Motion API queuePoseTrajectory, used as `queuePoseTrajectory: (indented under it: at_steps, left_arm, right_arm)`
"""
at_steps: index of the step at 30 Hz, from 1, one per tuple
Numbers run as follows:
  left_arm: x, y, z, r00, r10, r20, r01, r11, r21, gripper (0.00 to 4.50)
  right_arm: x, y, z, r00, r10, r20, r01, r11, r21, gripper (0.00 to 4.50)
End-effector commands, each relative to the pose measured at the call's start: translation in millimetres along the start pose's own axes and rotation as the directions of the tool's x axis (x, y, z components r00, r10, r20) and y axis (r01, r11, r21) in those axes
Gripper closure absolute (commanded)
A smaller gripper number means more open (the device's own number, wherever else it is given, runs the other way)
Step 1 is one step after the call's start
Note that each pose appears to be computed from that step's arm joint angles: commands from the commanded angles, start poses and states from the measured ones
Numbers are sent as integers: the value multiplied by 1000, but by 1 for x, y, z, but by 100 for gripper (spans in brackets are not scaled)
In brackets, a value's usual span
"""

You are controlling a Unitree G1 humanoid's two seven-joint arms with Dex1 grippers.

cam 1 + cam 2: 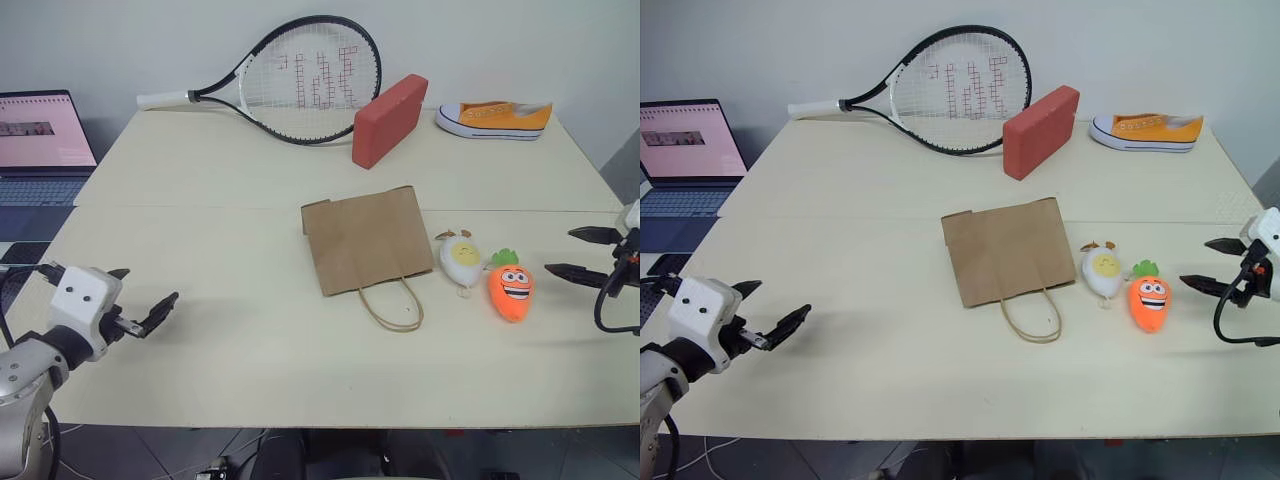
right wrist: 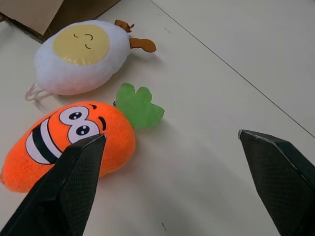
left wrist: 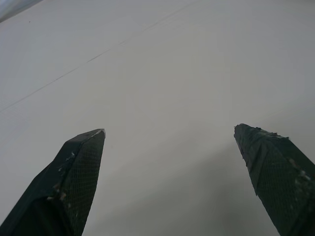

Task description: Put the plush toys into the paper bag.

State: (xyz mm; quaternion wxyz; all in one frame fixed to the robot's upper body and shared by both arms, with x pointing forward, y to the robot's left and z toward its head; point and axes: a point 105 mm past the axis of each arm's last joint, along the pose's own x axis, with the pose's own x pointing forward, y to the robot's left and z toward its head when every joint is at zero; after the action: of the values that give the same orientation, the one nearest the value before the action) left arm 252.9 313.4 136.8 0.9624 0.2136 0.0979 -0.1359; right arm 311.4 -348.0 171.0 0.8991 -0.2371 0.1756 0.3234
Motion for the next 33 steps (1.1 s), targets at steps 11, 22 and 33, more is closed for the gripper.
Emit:
queuePoseTrajectory:
  at_steps: [11,22,33]
  left_arm:
    - [-8,7,18,999,11,49,-12,1000,27,2]
    - [-12,-2,15,997,-34,62,33,999,22,2]
    - [-10,-1,19,995,-45,91,44,999,20,2]
  right_arm:
    - [-3,-4,11,1000,-14,9,14,998,-61,0]
    - [0,-4,13,1000,-19,23,20,998,-64,0]
    - [3,2,13,999,-14,39,16,998,-63,0]
